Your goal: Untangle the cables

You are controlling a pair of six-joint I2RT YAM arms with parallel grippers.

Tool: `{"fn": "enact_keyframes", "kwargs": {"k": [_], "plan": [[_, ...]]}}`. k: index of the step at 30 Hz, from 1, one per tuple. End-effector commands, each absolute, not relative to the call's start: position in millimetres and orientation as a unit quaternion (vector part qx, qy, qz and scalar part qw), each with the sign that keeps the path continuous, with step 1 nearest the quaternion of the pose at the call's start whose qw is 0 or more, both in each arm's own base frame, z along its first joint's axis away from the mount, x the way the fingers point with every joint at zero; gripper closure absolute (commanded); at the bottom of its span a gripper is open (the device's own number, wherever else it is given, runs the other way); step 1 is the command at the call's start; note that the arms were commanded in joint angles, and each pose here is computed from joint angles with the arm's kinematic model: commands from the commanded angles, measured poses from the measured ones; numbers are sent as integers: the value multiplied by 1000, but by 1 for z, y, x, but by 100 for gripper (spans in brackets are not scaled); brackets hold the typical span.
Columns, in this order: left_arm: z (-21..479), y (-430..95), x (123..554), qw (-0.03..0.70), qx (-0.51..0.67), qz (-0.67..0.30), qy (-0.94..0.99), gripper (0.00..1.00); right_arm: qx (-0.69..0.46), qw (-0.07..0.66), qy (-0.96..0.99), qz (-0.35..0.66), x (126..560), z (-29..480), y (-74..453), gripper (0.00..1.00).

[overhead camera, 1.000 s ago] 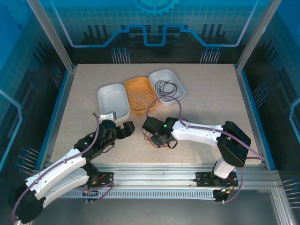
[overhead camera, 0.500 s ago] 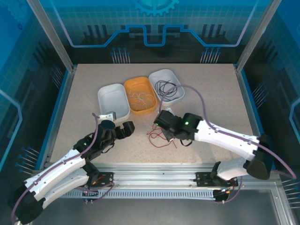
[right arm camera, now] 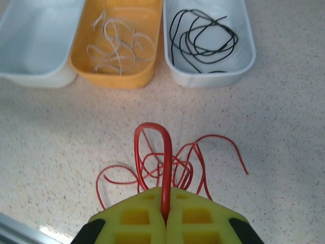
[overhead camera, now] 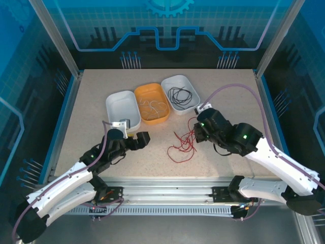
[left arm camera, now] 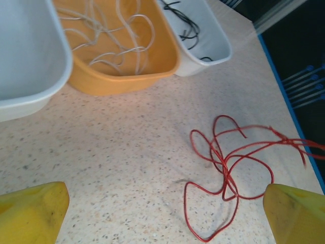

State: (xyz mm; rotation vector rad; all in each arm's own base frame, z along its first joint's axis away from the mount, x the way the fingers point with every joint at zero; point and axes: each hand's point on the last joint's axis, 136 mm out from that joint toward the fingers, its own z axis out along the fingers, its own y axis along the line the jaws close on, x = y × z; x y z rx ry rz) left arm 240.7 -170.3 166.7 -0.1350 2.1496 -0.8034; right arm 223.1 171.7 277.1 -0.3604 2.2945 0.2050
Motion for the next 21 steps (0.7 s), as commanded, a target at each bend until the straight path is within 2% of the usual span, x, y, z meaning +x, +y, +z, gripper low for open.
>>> {"fn": "enact_keyframes", "kwargs": {"k": [1, 7, 11, 21], "plan": [[186, -188, 238, 422, 3, -354, 834, 1, -119, 417, 895, 110, 233, 290, 172, 100], [191, -201, 239, 410, 26, -369, 834, 1, -108, 438, 882, 137, 252, 322, 170, 100], [192, -209, 243, 398, 30, -369, 839, 1, -125, 448, 878, 113, 261, 355, 164, 100], [198, -216, 251, 403, 35, -376, 834, 1, -147, 482, 856, 117, 261, 407, 161, 100]]}}
